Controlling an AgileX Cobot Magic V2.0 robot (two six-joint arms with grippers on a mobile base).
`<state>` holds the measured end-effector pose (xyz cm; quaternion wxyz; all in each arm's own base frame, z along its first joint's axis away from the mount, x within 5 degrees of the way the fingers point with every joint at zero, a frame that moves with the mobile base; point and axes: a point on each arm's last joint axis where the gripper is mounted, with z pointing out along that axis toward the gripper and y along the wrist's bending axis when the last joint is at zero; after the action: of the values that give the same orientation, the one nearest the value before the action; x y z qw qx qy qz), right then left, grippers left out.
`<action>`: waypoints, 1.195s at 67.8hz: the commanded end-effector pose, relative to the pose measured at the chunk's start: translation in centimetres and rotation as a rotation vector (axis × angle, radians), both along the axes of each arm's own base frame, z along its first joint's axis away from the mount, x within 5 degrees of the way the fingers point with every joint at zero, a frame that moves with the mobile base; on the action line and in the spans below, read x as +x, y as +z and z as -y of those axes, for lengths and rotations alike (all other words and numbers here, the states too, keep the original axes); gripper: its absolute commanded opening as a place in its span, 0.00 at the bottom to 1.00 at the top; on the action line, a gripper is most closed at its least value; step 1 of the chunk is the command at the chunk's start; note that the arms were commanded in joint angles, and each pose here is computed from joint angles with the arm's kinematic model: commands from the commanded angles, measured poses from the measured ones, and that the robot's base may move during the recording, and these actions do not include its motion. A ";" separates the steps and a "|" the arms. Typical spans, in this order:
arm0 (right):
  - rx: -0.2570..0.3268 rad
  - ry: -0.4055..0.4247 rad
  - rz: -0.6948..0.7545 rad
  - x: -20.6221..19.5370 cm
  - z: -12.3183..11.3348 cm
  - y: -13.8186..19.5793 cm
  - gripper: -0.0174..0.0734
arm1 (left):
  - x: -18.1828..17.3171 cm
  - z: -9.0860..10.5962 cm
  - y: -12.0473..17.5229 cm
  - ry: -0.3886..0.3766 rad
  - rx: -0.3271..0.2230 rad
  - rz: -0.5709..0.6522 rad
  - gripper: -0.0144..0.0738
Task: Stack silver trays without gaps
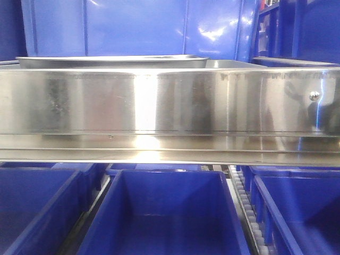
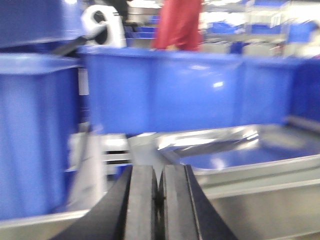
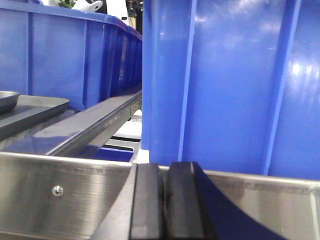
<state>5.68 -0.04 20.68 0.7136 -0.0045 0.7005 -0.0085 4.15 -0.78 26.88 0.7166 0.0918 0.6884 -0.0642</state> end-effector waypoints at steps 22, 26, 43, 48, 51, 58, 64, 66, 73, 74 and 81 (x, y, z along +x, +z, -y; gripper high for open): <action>-0.006 -0.004 0.023 0.0 0.0 0.2 0.16 | 1.2 -0.9 -4.7 0.242 -0.010 -0.005 0.15; -0.006 -0.004 0.023 0.0 0.0 0.2 0.16 | 1.4 -0.9 -5.6 0.246 -0.015 0.010 0.15; -0.006 -0.004 0.023 0.0 0.0 0.2 0.16 | 1.5 -0.9 -5.9 0.249 0.012 0.020 0.15; -0.006 -0.004 0.023 0.0 0.0 0.2 0.16 | 1.5 -0.9 -5.9 0.247 0.024 0.021 0.15; -0.006 -0.004 0.023 0.0 0.0 0.2 0.16 | 1.5 -0.9 -5.9 0.247 0.029 0.021 0.15; -0.006 -0.004 0.023 0.0 0.0 0.2 0.16 | 1.5 -0.9 -5.9 0.247 0.029 0.021 0.15; -0.006 -0.004 0.023 0.0 0.0 0.2 0.16 | 1.5 -0.9 -5.9 0.247 0.029 0.021 0.15; -0.006 -0.004 0.023 0.0 0.0 0.2 0.16 | 1.5 -0.9 -5.9 0.247 0.029 0.021 0.15; -0.006 -0.004 0.023 0.0 0.0 0.2 0.16 | 1.5 -0.9 -5.9 0.234 0.013 0.020 0.15; -0.006 -0.004 0.023 0.0 0.0 0.2 0.16 | 1.5 -0.8 -5.9 0.229 0.012 0.020 0.15; -0.006 -0.004 0.023 0.0 0.0 0.2 0.16 | 1.5 -0.7 -5.9 0.203 0.014 0.020 0.15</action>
<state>5.68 -0.04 20.66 0.7128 -0.0044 0.7013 -0.0085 5.69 0.03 20.75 0.7156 0.0221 0.6977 0.0252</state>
